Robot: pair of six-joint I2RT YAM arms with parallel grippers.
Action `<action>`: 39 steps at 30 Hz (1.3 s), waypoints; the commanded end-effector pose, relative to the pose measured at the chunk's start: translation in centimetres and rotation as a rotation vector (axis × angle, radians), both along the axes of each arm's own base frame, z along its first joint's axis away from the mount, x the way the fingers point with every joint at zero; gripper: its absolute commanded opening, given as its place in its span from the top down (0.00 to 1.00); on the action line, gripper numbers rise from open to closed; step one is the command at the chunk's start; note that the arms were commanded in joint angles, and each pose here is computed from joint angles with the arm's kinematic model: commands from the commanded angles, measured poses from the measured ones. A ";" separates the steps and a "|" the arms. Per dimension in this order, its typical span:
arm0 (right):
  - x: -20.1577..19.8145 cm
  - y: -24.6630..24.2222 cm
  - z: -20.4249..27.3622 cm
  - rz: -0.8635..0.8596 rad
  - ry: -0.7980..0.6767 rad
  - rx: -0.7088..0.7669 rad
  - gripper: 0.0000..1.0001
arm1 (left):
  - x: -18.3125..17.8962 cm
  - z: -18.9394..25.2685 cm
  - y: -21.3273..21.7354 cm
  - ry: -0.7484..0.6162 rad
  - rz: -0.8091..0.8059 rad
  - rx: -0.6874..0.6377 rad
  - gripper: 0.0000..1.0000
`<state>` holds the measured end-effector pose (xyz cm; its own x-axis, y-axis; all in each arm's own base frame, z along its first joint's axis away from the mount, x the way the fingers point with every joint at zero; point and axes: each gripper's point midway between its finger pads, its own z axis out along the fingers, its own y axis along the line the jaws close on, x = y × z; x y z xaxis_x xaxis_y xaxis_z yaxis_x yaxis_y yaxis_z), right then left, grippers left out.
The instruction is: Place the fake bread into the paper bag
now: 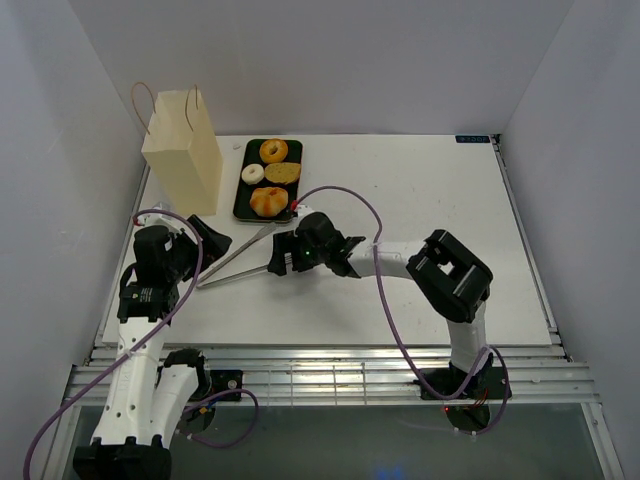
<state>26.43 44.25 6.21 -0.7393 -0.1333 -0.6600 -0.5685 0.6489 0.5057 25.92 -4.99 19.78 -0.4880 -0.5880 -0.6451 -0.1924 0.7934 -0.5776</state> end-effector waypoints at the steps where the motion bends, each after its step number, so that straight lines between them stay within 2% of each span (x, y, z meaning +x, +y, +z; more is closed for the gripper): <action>1: 3.9 0.9 1.1 0.005 0.008 0.062 0.10 | -0.3 1.2 -0.3 -0.024 -0.026 0.003 0.02; 5: 5.3 0.7 1.6 0.011 -0.010 0.043 0.10 | 0.3 1.0 -0.1 -0.014 -0.041 0.032 0.02; 7: 5.3 0.2 4.2 0.008 -0.065 0.074 0.10 | 1.0 0.7 0.6 0.003 -0.031 0.079 0.02; 8: 4.8 -0.8 3.7 -0.002 -0.064 0.054 0.10 | 1.7 -0.2 0.9 0.036 -0.029 0.100 0.02; 9: 4.6 -1.3 5.5 -0.006 -0.095 0.072 0.10 | 2.1 -0.7 1.2 0.048 -0.031 0.121 0.02; 11: 3.6 -3.1 4.7 -0.013 -0.105 0.028 0.10 | 3.5 -1.1 1.8 0.020 -0.059 0.206 0.02; 12: 3.4 -3.8 6.4 -0.022 -0.135 0.045 0.10 | 4.0 -1.6 2.3 0.022 -0.052 0.234 0.02; 16: 1.7 -7.5 6.7 -0.053 -0.170 0.018 0.10 | 6.6 -1.9 4.9 0.010 0.056 0.335 0.02; 20: 0.1 -10.2 8.3 -0.063 -0.223 0.028 0.10 | 9.4 -5.4 4.4 0.141 -0.044 0.360 0.02; 22: -0.6 -11.5 7.9 -0.065 -0.228 0.013 0.10 | 9.8 -7.2 4.3 0.198 -0.067 0.371 0.03; 24: -1.0 -12.7 9.4 -0.083 -0.271 0.029 0.10 | 9.6 -8.0 2.7 0.201 -0.123 0.384 0.04; 33: -2.4 -16.9 12.2 -0.146 -0.368 0.096 0.10 | 8.7 -11.7 0.1 0.265 -0.221 0.406 0.09; 39: -2.8 -18.6 13.1 -0.193 -0.411 0.112 0.10 | 8.5 -14.0 0.7 0.355 -0.196 0.477 0.13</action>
<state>23.12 26.59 18.68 -0.4618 0.0507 -0.8855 -0.6225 0.6927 0.3643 34.23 -4.79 6.25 -0.7868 -0.1700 -0.5933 -0.1161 0.9849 -0.1281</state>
